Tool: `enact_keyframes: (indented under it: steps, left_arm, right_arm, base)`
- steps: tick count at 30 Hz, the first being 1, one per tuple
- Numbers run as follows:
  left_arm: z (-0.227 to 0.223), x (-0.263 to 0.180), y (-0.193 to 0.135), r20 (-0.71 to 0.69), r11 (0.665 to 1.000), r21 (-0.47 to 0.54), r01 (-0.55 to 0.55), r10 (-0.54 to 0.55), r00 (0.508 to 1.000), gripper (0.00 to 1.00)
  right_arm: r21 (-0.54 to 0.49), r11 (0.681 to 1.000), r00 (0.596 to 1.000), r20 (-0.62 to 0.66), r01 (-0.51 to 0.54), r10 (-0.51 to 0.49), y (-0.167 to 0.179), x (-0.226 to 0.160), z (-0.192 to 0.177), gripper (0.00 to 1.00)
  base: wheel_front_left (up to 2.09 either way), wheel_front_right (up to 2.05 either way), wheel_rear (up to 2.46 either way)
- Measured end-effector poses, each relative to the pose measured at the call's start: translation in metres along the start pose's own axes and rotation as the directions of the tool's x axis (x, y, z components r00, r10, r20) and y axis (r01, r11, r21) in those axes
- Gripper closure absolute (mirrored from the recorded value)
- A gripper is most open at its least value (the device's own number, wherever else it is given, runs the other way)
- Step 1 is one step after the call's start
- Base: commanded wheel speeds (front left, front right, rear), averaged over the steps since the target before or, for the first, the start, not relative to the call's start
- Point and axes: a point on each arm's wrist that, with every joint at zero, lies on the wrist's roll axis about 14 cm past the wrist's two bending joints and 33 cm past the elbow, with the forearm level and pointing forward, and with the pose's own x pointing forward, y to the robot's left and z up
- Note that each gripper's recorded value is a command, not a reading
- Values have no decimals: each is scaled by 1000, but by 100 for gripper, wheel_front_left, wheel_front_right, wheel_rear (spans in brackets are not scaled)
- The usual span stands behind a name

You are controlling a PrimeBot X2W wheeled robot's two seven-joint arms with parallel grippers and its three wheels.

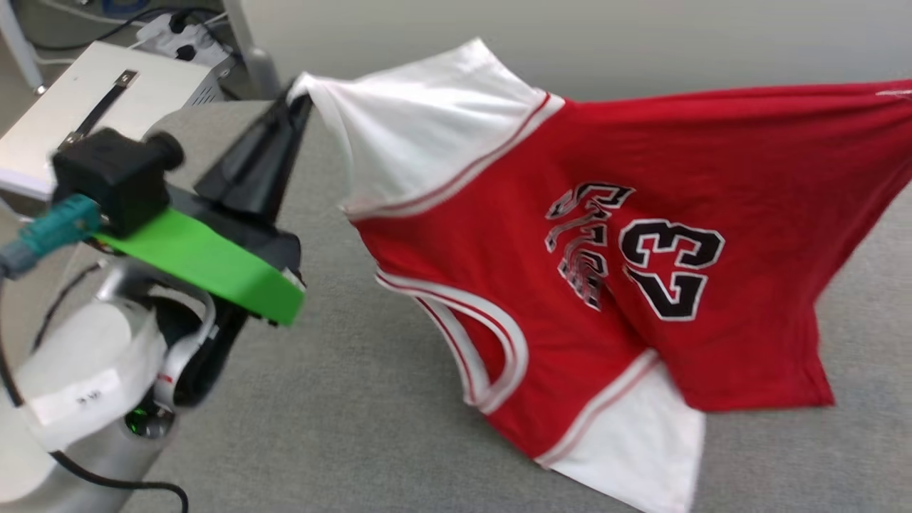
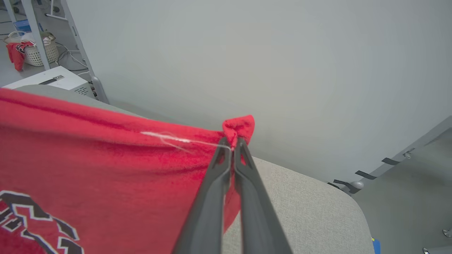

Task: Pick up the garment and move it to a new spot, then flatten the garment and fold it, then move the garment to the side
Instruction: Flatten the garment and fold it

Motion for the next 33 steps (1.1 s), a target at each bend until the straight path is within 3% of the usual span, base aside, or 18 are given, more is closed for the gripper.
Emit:
enact_keyframes:
  steps: [3, 11, 13, 23, 33]
  left_arm:
    - [58, 16, -8, 172, 1000, 28, 9, -14, 985, 100]
    - [117, 36, -18, 342, 995, 94, 24, -54, 938, 100]
    - [136, 46, -7, 409, 991, 133, -26, -31, 912, 100]
    - [126, 87, 16, 373, 976, 216, -22, -61, 926, 100]
    - [76, 188, 58, 209, 894, 447, 20, -126, 970, 100]
  right_arm:
    - [-22, 999, 995, 92, 32, -30, -8, -32, 31, 100]
    - [-50, 995, 970, 231, 91, -77, -20, -69, 68, 100]
    - [-71, 990, 946, 308, 124, -96, -26, -70, 84, 100]
    - [-80, 980, 910, 391, 182, -137, -47, -45, 98, 100]
    - [-135, 954, 896, 401, 266, -193, -91, 49, 89, 100]
  base:
    - [0, 0, 0]
    - [0, 0, 0]
    - [0, 0, 0]
    - [0, 0, 0]
    - [0, 0, 0]
